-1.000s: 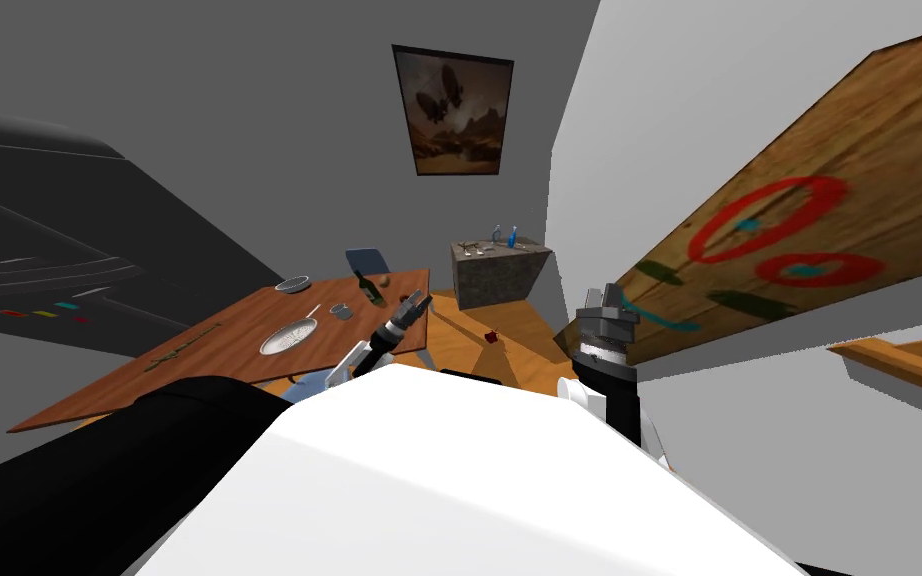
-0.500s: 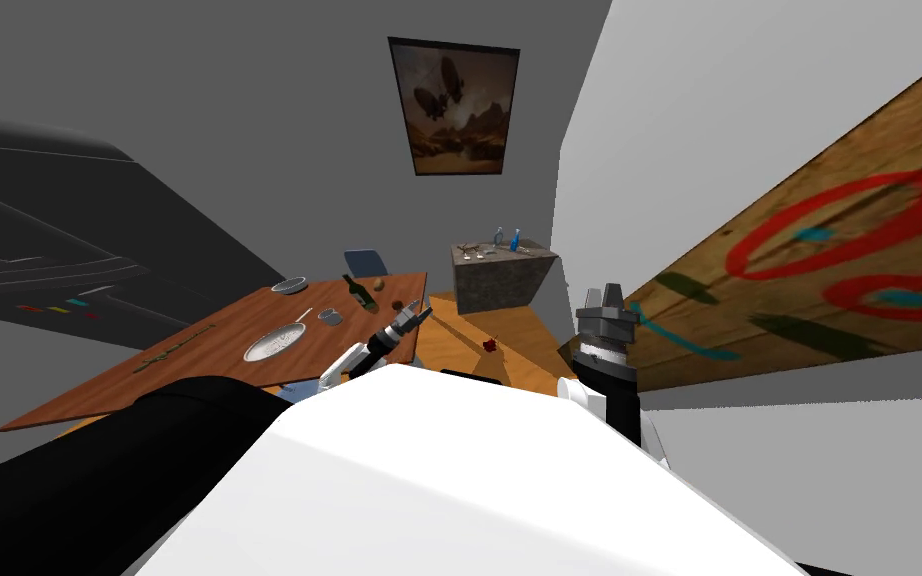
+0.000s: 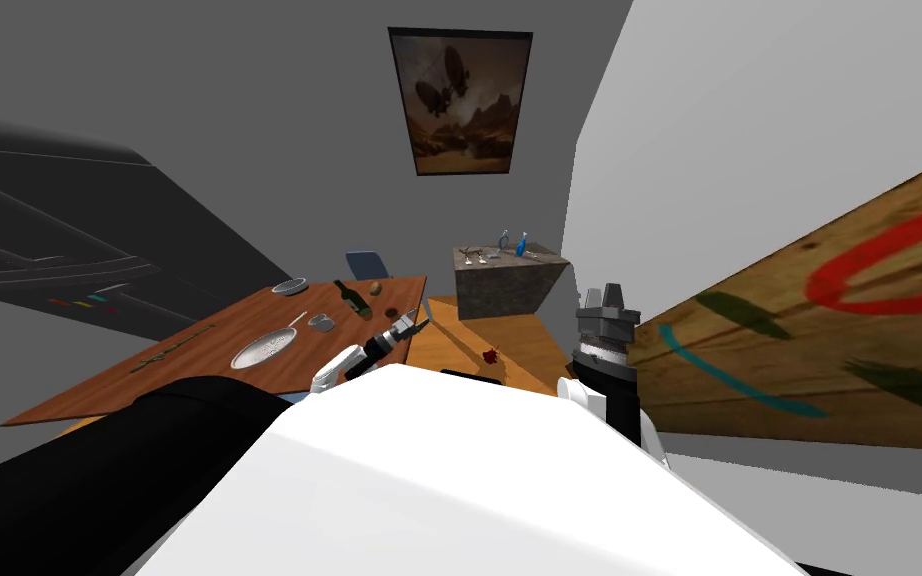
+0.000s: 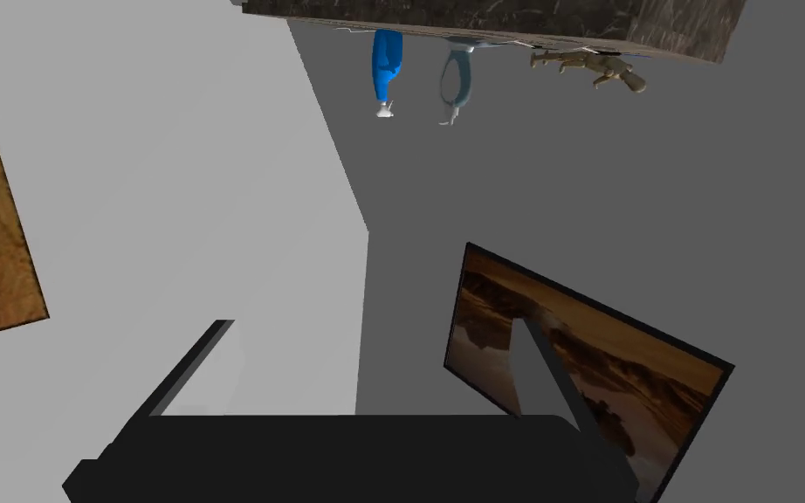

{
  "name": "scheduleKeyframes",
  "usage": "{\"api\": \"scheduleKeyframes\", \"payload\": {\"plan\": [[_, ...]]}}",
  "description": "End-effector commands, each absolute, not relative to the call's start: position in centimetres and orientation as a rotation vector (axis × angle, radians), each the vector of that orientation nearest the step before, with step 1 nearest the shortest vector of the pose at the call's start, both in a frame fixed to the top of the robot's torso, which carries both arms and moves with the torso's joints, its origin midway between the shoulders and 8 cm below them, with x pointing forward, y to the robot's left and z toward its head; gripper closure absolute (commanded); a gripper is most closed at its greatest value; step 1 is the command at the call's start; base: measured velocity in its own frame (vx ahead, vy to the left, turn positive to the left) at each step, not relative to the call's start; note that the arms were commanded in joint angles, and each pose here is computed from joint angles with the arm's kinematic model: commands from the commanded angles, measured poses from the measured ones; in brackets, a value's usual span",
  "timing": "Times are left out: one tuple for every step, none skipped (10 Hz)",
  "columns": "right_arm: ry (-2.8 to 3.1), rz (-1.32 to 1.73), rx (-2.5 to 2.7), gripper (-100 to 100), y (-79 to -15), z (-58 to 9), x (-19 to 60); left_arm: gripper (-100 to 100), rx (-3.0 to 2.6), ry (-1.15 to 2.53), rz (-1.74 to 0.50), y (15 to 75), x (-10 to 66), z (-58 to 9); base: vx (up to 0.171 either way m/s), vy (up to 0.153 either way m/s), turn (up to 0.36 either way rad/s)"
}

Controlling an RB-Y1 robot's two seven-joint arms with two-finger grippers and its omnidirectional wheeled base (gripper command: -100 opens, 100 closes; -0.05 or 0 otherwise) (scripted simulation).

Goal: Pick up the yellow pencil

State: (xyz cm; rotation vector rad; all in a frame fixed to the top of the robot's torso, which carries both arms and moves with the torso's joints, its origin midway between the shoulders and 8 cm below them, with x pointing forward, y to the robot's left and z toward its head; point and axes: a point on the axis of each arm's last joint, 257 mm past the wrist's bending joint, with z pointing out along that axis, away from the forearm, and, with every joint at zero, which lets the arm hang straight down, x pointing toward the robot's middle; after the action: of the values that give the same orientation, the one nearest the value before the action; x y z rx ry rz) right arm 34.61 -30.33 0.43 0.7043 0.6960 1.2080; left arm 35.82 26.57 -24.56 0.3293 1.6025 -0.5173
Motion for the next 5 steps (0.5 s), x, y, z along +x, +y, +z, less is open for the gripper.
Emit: {"api": "scheduleKeyframes", "payload": {"plan": [[0.696,1.208,0.704,0,-30.3,0.4,34.6,-100,0.349,1.649,-0.488,28.4,35.2,-26.3,0.166,-0.033,0.085],[0.696,1.208,0.704,0,-30.3,0.4,34.6,-100,0.341,1.663,-0.482,28.8,35.1,-26.9,0.065,-0.028,-0.003],[0.696,1.208,0.704,0,-30.3,0.4,34.6,-100,0.401,1.716,-0.442,30.1,34.3,-28.8,0.143,-0.046,0.163],[0.696,1.208,0.704,0,-30.3,0.4,34.6,-100,0.385,1.743,-0.431,30.9,34.0,-29.9,0.173,-0.054,0.086],[0.696,1.208,0.704,0,-30.3,0.4,34.6,-100,0.442,1.795,-0.393,32.3,33.1,-31.7,0.209,-0.063,0.127]]}}
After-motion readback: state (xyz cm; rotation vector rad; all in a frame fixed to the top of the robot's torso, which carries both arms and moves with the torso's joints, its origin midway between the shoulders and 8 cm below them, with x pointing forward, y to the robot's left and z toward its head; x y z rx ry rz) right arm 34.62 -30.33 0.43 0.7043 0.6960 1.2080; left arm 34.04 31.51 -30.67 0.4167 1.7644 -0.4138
